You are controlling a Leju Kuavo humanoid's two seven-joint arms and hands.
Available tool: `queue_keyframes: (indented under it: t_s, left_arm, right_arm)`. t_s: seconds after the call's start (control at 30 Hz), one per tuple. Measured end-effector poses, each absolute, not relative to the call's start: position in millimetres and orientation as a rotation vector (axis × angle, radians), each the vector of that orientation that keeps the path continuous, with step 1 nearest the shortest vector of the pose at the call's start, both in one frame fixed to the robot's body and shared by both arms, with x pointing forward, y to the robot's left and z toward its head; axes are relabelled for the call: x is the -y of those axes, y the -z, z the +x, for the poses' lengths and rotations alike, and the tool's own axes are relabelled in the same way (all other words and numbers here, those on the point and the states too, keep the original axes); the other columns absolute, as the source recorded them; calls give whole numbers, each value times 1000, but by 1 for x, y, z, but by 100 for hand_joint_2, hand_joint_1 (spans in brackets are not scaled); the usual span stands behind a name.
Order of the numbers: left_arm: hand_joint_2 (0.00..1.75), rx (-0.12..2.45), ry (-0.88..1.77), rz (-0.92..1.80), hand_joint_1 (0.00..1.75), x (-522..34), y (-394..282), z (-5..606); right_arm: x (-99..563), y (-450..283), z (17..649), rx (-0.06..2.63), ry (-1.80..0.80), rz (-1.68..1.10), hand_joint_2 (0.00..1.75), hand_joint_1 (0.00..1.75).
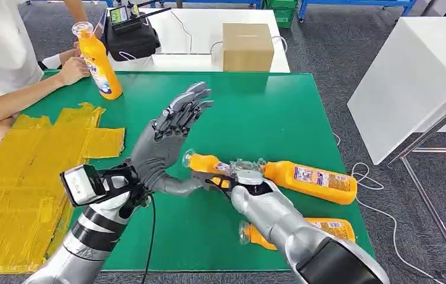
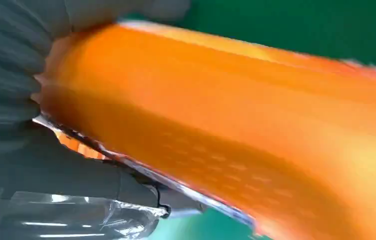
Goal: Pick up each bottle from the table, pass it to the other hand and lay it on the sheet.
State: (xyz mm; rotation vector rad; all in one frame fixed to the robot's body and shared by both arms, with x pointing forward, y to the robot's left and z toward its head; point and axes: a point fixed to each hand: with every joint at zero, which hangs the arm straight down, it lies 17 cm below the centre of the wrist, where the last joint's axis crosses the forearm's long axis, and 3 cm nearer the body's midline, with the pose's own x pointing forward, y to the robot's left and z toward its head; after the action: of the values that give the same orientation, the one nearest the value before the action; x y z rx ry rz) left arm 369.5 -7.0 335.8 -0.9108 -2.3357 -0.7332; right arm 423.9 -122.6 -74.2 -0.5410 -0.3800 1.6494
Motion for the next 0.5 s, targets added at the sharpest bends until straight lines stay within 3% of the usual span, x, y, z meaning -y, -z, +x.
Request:
queue_keyframes:
  t_s: [0.5]
  left_arm:
    - [175,2345,729,-885,0,9,-335,371]
  right_arm:
    - [90,59,443,566,-1672,-655,175,175]
